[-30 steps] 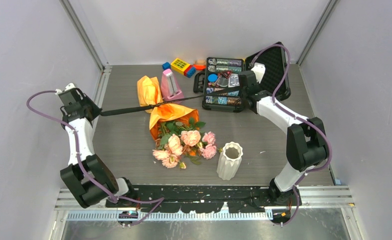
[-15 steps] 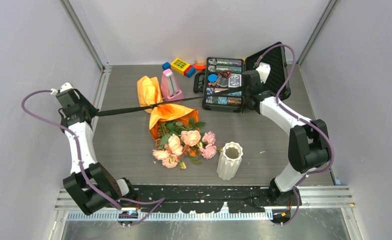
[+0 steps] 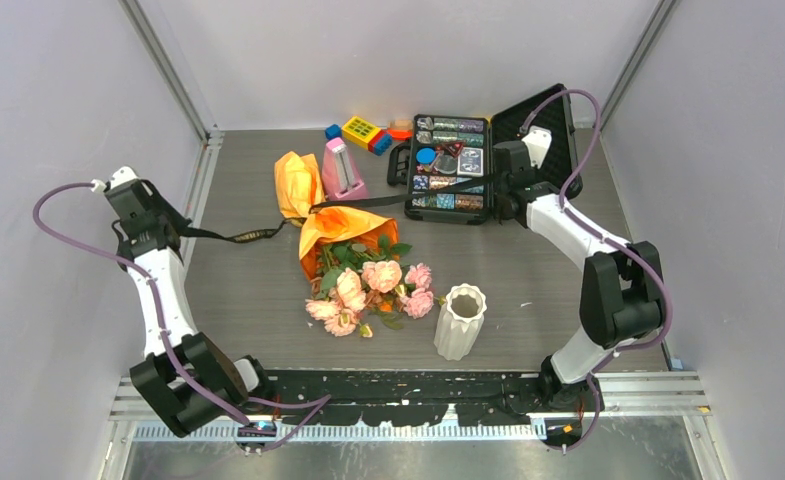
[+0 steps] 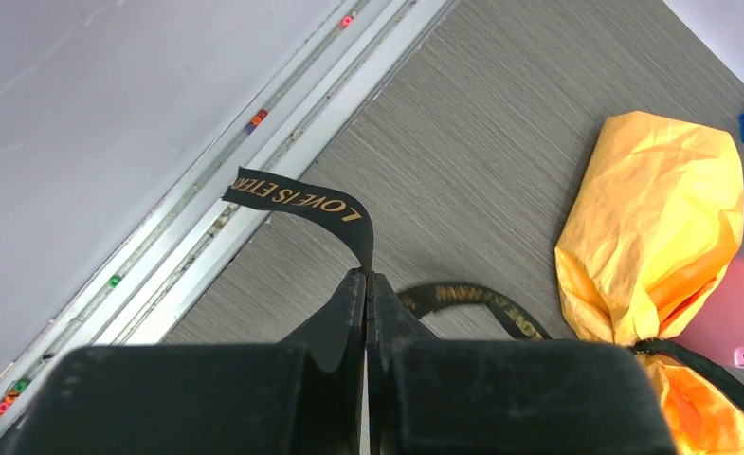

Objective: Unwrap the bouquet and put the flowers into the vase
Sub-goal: Untie the ribbon from the wrapping paper.

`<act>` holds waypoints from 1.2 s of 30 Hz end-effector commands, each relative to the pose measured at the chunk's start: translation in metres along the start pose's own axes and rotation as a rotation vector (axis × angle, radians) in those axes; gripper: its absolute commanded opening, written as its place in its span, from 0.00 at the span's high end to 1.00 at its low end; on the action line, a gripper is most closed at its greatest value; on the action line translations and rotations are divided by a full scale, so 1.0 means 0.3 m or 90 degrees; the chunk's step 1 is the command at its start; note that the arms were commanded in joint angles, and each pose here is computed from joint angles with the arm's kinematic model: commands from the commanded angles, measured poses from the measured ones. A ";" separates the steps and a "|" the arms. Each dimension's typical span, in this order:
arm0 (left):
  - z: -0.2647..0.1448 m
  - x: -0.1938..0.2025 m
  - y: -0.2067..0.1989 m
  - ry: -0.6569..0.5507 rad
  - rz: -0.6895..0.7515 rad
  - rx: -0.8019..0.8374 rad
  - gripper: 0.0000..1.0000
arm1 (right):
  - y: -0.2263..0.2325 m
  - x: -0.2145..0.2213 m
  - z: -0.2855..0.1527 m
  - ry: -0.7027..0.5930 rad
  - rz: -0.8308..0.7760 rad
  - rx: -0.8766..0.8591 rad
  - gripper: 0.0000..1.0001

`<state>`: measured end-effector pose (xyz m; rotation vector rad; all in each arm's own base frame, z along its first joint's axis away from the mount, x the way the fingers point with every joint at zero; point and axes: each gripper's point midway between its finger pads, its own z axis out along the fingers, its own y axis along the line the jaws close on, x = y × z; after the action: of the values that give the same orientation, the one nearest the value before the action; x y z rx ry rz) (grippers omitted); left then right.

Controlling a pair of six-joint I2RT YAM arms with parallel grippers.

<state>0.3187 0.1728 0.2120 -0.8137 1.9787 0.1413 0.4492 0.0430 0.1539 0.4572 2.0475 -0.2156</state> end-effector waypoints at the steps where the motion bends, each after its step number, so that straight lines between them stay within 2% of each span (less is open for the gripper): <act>1: -0.034 -0.060 0.037 -0.050 0.014 -0.033 1.00 | -0.045 -0.083 -0.039 -0.043 0.026 0.015 1.00; 12: -0.090 -0.104 0.076 -0.096 0.017 -0.080 1.00 | -0.101 -0.097 -0.044 -0.049 0.031 0.051 1.00; 13: -0.088 -0.102 0.073 -0.094 0.018 -0.077 0.93 | -0.103 -0.096 -0.043 -0.048 0.031 0.052 1.00; 15: -0.082 -0.095 0.054 -0.084 0.020 -0.063 0.71 | -0.101 -0.098 -0.043 -0.044 0.030 0.050 0.92; 17: -0.074 -0.086 0.021 -0.074 0.026 -0.042 0.54 | -0.087 -0.100 -0.048 -0.040 0.030 0.035 0.76; 18: -0.069 -0.078 0.007 -0.066 0.031 -0.034 0.49 | -0.077 -0.102 -0.050 -0.038 0.029 0.023 0.64; 19: -0.068 -0.071 -0.015 -0.060 0.039 -0.021 0.46 | -0.068 -0.102 -0.052 -0.034 0.026 0.012 0.58; 20: -0.065 -0.063 -0.036 -0.054 0.048 -0.011 0.42 | -0.056 -0.107 -0.057 -0.034 0.026 -0.001 0.48; 22: -0.065 -0.044 -0.092 -0.041 0.071 0.017 0.38 | -0.044 -0.114 -0.066 -0.032 0.022 -0.017 0.37; 24: -0.070 -0.015 -0.176 -0.028 0.099 0.063 0.33 | -0.034 -0.123 -0.079 -0.032 0.016 -0.034 0.30; 27: -0.088 0.049 -0.329 -0.002 0.143 0.164 0.29 | -0.014 -0.138 -0.108 -0.033 0.013 -0.067 0.25; 31: -0.138 0.164 -0.536 0.066 0.192 0.317 0.28 | 0.043 -0.161 -0.154 -0.026 0.016 -0.142 0.23; 36: -0.220 0.306 -0.708 0.166 0.171 0.467 0.29 | 0.173 -0.175 -0.241 0.004 0.025 -0.283 0.23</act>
<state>0.3665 -0.0074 0.2067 -0.2091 2.1610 -0.2465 0.4346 0.0646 0.1909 0.3277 2.0689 0.0213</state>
